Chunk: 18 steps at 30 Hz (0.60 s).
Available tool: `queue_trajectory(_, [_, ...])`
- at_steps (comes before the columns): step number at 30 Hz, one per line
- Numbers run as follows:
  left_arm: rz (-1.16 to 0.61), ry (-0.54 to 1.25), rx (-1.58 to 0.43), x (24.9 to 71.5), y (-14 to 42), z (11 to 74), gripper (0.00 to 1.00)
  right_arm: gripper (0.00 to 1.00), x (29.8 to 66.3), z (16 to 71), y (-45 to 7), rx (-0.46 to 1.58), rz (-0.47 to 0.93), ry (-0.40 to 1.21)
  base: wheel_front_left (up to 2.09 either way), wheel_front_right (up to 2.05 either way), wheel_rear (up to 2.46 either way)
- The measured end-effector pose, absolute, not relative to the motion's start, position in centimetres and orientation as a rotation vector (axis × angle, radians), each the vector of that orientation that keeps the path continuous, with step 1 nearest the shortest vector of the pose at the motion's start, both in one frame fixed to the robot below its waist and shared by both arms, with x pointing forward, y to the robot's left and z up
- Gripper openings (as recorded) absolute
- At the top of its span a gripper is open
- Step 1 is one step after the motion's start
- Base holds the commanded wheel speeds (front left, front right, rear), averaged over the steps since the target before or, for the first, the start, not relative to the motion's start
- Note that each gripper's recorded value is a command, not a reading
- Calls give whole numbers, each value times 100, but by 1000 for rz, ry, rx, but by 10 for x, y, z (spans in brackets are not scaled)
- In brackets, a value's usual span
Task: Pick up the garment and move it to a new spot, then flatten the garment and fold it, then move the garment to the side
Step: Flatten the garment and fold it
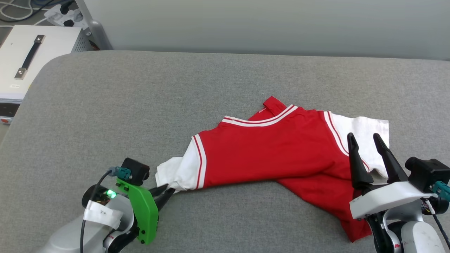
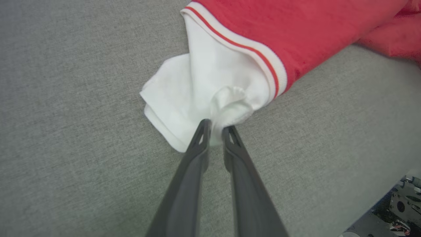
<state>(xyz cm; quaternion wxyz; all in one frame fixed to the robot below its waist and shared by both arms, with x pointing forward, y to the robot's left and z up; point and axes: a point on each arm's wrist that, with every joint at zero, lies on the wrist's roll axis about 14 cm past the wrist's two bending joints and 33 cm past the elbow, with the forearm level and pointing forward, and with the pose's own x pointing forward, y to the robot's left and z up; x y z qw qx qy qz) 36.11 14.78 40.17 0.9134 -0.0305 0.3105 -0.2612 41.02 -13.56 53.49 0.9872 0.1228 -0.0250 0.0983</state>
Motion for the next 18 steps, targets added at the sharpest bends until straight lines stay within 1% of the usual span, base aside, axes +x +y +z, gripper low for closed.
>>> queue_trajectory(4, [-504, 616, -24, 361, 157, 399, 100, 100, 408, 535, -135, 246, 200, -46, 0, 0, 0])
queue_trajectory(8, [-451, 519, -39, 372, 166, 415, 100, 100, 403, 533, -136, 244, 198, -35, 0, 0, 0])
queue_trajectory(13, [-351, 375, -113, 383, 179, 446, 100, 100, 400, 537, -137, 241, 195, -45, 0, 0, 0])
queue_trajectory(18, [-214, 238, -202, 390, 200, 481, 100, 100, 399, 545, -138, 237, 198, -65, 0, 0, 0])
